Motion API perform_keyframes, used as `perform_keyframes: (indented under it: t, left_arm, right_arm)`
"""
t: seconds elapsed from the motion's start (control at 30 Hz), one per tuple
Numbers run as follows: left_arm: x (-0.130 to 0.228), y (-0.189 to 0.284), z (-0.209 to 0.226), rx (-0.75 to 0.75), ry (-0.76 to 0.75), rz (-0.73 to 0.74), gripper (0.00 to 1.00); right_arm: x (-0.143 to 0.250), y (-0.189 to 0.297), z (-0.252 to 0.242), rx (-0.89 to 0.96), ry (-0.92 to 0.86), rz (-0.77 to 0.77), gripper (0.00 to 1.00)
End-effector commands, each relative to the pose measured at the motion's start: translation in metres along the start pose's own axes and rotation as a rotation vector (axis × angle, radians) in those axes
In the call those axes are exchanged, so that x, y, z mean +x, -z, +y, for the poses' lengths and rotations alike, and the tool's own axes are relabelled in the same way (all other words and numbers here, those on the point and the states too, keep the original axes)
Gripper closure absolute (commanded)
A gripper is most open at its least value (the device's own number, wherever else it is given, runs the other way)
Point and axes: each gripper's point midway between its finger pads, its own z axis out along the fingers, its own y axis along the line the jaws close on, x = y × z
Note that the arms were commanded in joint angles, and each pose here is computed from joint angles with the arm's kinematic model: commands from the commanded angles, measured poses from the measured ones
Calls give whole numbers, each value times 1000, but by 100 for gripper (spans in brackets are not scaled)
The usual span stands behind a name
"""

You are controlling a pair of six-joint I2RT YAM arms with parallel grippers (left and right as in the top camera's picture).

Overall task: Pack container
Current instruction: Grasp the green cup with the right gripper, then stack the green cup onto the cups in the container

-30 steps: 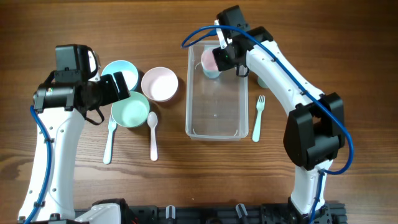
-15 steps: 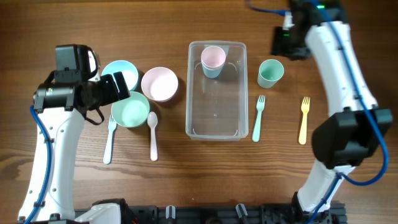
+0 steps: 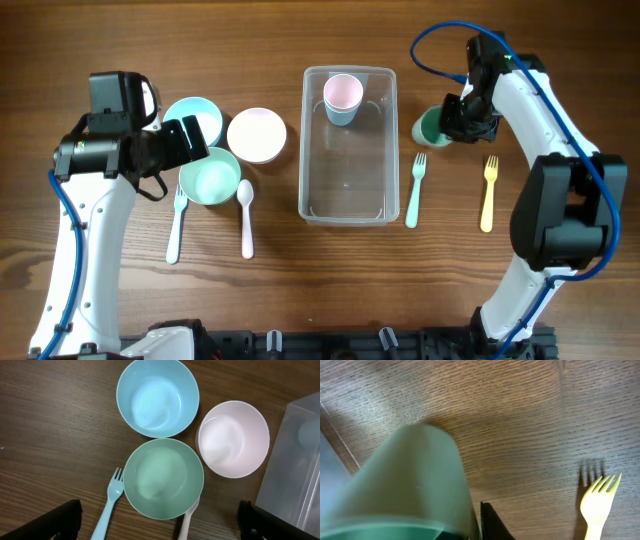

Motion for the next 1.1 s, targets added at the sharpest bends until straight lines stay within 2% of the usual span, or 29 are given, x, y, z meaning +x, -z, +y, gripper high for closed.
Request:
perform_keyframes:
  t: [0.0,0.1,0.23,0.33,0.4,0.47,0.53,0.73,1.07]
  left_arm:
    - [-5,2,1,-1,-12,-14,0]
    - [-5,2,1,-1,-12,-14,0]
    - [-5,2,1,-1,-12,-14,0]
    - [-6,2,0,-1,-12,-14,0]
    - [-5,2,1,-1,-12,-14,0]
    - [-6,2,0,-1,-12,-14,0]
    - [-5,2,1,-1,-12,-14,0]
    - [-5,2,0,-1,-12,-14,0]
    - [-5,2,1,-1,-12,-14,0]
  right_arm:
    - [-24,50,9,-15,11,-125,96]
    - [-31,106,31,-54,95,-236,96]
    - [-19,178,83,-125,257,-390,96]
    - [1,216,142,-184,490,-496,96]
    - [11,220,173,-201,656,-544,96]
    - [13,212,198,-203,756,-564,96]
    - [3,185,208,-192,766,-533,96]
    - [-14,100,204,-110,761,-375,96]
    - [-12,87,195,-63,771,-335,95]
